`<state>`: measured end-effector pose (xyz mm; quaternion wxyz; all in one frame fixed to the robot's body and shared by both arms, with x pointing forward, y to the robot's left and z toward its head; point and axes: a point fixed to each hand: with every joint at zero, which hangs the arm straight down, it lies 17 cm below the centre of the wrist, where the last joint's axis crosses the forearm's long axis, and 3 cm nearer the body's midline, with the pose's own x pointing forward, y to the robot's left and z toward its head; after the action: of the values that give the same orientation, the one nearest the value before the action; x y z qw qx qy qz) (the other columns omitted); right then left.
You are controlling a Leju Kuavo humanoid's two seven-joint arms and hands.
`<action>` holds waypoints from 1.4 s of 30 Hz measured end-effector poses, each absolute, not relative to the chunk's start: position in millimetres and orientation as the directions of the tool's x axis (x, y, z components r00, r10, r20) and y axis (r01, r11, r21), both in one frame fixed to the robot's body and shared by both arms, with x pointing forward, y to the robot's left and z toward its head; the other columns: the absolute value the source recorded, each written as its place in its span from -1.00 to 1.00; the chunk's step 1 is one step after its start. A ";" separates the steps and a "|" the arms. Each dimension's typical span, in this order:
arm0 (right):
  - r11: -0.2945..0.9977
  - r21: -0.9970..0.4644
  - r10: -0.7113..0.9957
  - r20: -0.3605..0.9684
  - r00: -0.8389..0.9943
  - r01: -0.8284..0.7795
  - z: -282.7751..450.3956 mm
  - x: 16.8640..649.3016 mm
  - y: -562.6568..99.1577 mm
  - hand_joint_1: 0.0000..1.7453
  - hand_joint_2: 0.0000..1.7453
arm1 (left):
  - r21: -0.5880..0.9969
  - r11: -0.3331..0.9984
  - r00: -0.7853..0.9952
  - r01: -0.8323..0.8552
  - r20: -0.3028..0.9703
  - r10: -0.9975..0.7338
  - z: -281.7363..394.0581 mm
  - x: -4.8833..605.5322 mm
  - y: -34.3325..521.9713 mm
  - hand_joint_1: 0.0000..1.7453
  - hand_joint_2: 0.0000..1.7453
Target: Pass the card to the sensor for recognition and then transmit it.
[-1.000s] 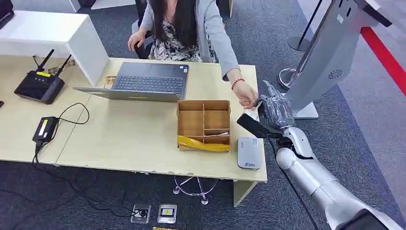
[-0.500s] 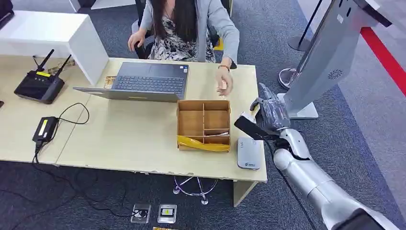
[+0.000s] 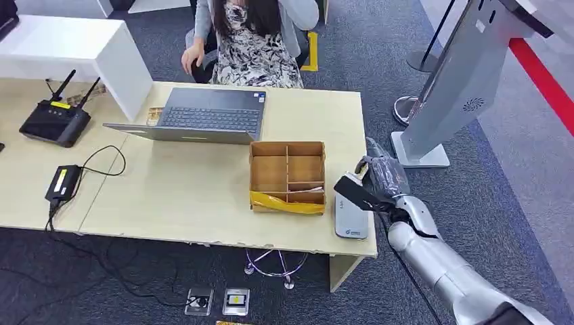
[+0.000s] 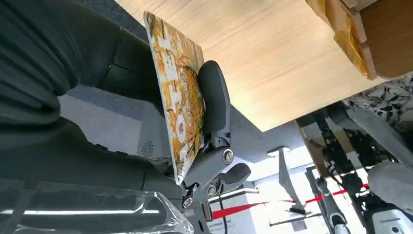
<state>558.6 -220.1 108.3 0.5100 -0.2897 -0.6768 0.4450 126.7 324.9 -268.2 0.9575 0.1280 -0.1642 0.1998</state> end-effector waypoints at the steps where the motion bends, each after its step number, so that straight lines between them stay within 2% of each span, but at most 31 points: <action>1: 0.442 -0.895 0.845 0.439 -0.306 -0.065 106.8 558.4 -221.1 1.00 1.00 | 0.181 0.886 0.866 -0.427 0.365 0.343 -268.2 126.5 324.8 -1.00 -1.00; 42: 0.499 -0.850 0.831 0.525 -0.182 -0.172 36.7 523.1 -241.0 1.00 1.00 | 0.202 0.894 0.889 -0.400 0.321 0.325 -270.8 118.8 319.9 -1.00 -1.00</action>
<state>523.1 -241.0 36.7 0.5851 -0.2583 -0.6379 0.4290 118.8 319.9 -270.8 0.9629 0.1323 -0.1411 0.1884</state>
